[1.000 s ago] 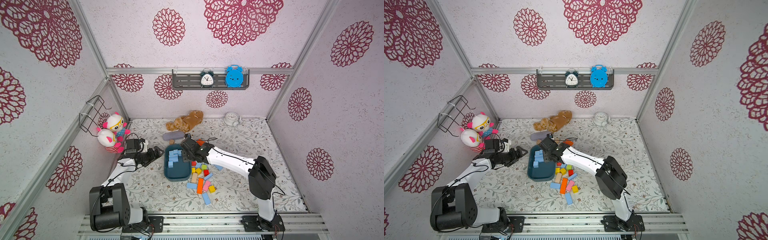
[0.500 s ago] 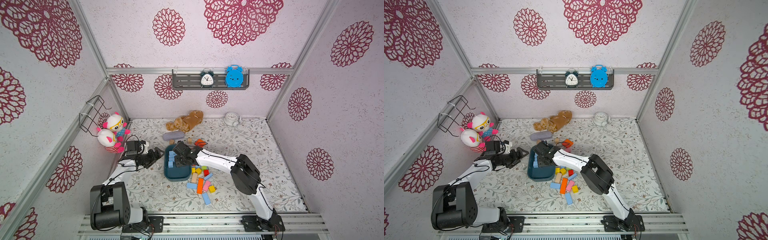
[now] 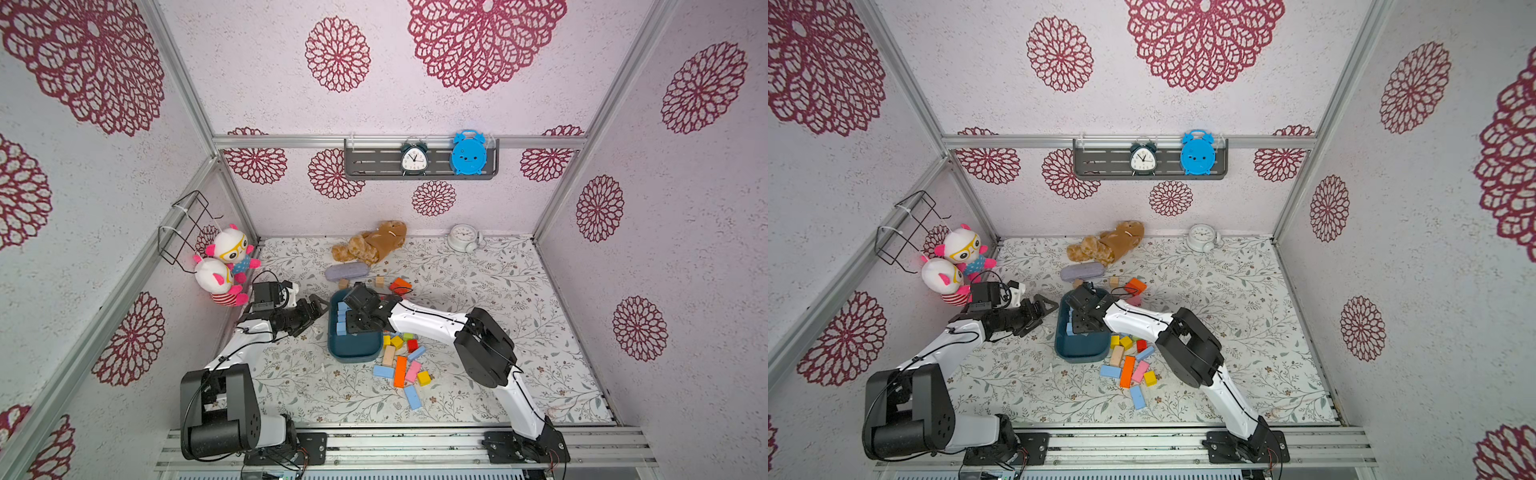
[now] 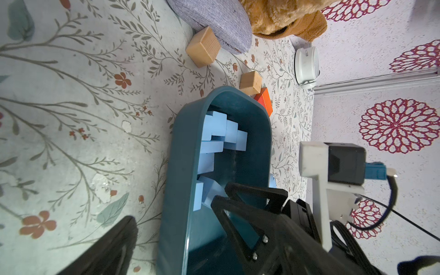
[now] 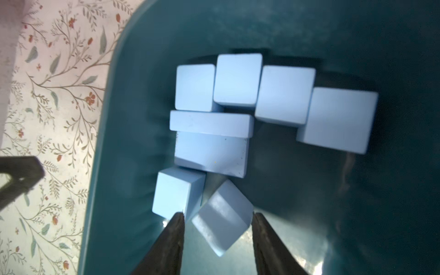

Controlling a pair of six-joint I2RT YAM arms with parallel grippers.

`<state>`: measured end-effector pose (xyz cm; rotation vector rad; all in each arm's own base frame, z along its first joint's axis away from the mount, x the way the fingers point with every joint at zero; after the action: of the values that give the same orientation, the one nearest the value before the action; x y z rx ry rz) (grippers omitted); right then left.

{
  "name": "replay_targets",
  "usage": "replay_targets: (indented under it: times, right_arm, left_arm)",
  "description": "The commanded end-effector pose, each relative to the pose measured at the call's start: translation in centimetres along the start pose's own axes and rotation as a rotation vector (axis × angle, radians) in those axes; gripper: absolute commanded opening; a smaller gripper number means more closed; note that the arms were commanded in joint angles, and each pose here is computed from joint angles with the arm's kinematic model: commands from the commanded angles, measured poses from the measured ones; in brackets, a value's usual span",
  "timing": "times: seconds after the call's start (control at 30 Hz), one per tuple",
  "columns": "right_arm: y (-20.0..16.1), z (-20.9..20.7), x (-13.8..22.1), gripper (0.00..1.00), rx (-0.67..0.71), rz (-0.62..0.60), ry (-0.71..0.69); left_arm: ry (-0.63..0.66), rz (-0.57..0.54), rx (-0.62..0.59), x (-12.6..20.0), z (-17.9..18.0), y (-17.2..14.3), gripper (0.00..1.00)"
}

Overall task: Pick out the blue building blocks
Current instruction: Place the building block in the storage box.

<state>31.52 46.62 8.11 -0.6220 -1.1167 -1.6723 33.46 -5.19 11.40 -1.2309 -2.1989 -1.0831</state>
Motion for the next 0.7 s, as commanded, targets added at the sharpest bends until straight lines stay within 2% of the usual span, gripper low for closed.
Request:
replay_targets:
  times: [0.0, 0.27, 0.67]
  right_arm:
    - [1.7, 0.9, 2.4, 0.51, -0.034, -0.051, 0.04]
    - [0.3, 0.5, 2.3, 0.53, -0.109, -0.022, 0.108]
    - [0.9, 1.3, 1.5, 0.54, -0.106, -0.016, 0.177]
  left_arm:
    - [-0.021, 0.01, -0.016, -0.6, -0.2, -0.3, 0.95]
    - [0.0, 0.01, -0.033, -0.5, 0.0, -0.2, 0.95]
    - [-0.005, 0.013, -0.042, -0.5, -0.1, -0.3, 0.95]
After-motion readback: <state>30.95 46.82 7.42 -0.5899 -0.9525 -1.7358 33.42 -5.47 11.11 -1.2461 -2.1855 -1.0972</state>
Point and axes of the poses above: each gripper's point midway between its finger pads, its own x axis back along the fingers, its own z axis along the line the jaws close on, y = z × x, the point moved 1 cm from there along x, back along the fingers, and after that the axes turned 12 degrees about -x, right-handed, at the moved point
